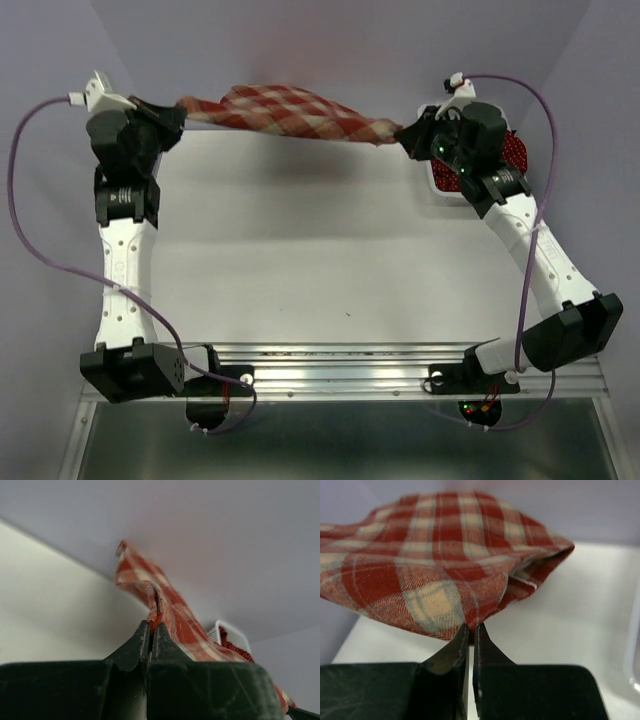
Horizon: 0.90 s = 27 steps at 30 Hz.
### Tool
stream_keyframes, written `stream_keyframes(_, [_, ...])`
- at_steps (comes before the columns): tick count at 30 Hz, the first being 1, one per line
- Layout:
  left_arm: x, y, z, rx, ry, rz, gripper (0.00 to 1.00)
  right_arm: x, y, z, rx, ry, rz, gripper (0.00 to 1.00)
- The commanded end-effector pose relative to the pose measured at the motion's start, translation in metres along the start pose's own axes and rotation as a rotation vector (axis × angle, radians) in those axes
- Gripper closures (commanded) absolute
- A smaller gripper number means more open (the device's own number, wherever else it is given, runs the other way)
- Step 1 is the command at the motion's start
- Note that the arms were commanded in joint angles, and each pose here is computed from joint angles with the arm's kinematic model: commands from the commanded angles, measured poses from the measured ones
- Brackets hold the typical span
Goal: Fold and stack the skirts
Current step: Flatten the skirt out, then fold the skirt
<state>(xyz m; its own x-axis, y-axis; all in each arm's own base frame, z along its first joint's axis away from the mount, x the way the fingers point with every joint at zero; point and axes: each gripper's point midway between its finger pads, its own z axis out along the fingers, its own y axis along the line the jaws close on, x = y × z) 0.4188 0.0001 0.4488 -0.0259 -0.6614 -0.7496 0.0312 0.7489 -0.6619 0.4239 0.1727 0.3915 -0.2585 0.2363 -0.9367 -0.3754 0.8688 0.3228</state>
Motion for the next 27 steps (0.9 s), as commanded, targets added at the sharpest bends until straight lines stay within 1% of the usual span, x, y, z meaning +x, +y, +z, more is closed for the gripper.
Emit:
stream_keyframes(1, [0.073, 0.096, -0.012, -0.209, 0.036, -0.061, 1.0, 0.087, -0.03, -0.009, 0.054, 0.166, 0.111, 0.99])
stream_keyframes(2, [0.078, 0.103, -0.027, -0.23, 0.02, -0.065, 1.0, 0.13, -0.032, -0.015, 0.042, 0.27, 0.158, 0.99])
stream_keyframes(5, [0.136, 0.148, -0.06, -0.364, 0.117, -0.144, 1.0, 0.188, -0.029, -0.035, 0.002, 0.417, 0.233, 0.99])
stream_keyframes(6, [0.154, 0.161, -0.072, -0.417, 0.165, -0.163, 1.0, 0.223, -0.024, -0.05, -0.02, 0.513, 0.271, 0.99])
stream_keyframes(7, [0.173, 0.174, -0.084, -0.459, 0.207, -0.172, 1.0, 0.235, -0.024, -0.058, -0.017, 0.545, 0.291, 1.0])
stream_keyframes(8, [0.183, 0.182, -0.1, -0.508, 0.238, -0.175, 1.0, 0.245, -0.012, -0.071, -0.055, 0.588, 0.312, 0.99])
stream_keyframes(10, [0.19, 0.189, -0.121, -0.562, 0.252, -0.179, 1.0, 0.268, -0.004, -0.091, -0.068, 0.663, 0.35, 0.99])
stream_keyframes(11, [0.195, 0.194, -0.134, -0.604, 0.268, -0.181, 1.0, 0.273, 0.008, -0.105, -0.104, 0.698, 0.373, 0.99])
stream_keyframes(12, [0.191, 0.199, -0.143, -0.65, 0.242, -0.177, 1.0, 0.279, 0.009, -0.112, -0.098, 0.724, 0.393, 0.99])
stream_keyframes(13, [0.18, 0.193, -0.15, -0.645, 0.199, -0.172, 1.0, 0.288, 0.007, -0.122, -0.082, 0.754, 0.41, 0.99])
stream_keyframes(14, [0.178, 0.201, -0.165, -0.716, 0.184, -0.174, 1.0, 0.291, 0.008, -0.134, -0.062, 0.777, 0.429, 0.99])
stream_keyframes(15, [0.172, 0.201, -0.172, -0.743, 0.163, -0.168, 1.0, 0.293, 0.008, -0.141, -0.052, 0.789, 0.438, 0.99])
stream_keyframes(17, [0.152, 0.194, -0.185, -0.761, 0.097, -0.157, 1.0, 0.298, 0.01, -0.159, -0.037, 0.839, 0.462, 0.99])
stream_keyframes(18, [0.154, 0.195, -0.194, -0.785, 0.117, -0.149, 1.0, 0.293, 0.013, -0.165, -0.04, 0.835, 0.47, 0.99])
stream_keyframes(20, [0.146, 0.187, -0.198, -0.777, 0.11, -0.142, 1.0, 0.288, 0.019, -0.174, -0.045, 0.851, 0.482, 0.99])
stream_keyframes(22, [0.144, 0.183, -0.197, -0.76, 0.12, -0.134, 1.0, 0.281, 0.02, -0.175, -0.044, 0.841, 0.481, 0.99])
stream_keyframes(25, [0.14, 0.171, -0.181, -0.702, 0.132, -0.146, 1.0, 0.274, 0.013, -0.165, 0.008, 0.828, 0.457, 0.99])
stream_keyframes(27, [0.133, 0.163, -0.171, -0.659, 0.117, -0.149, 1.0, 0.272, 0.004, -0.156, 0.057, 0.817, 0.436, 0.99])
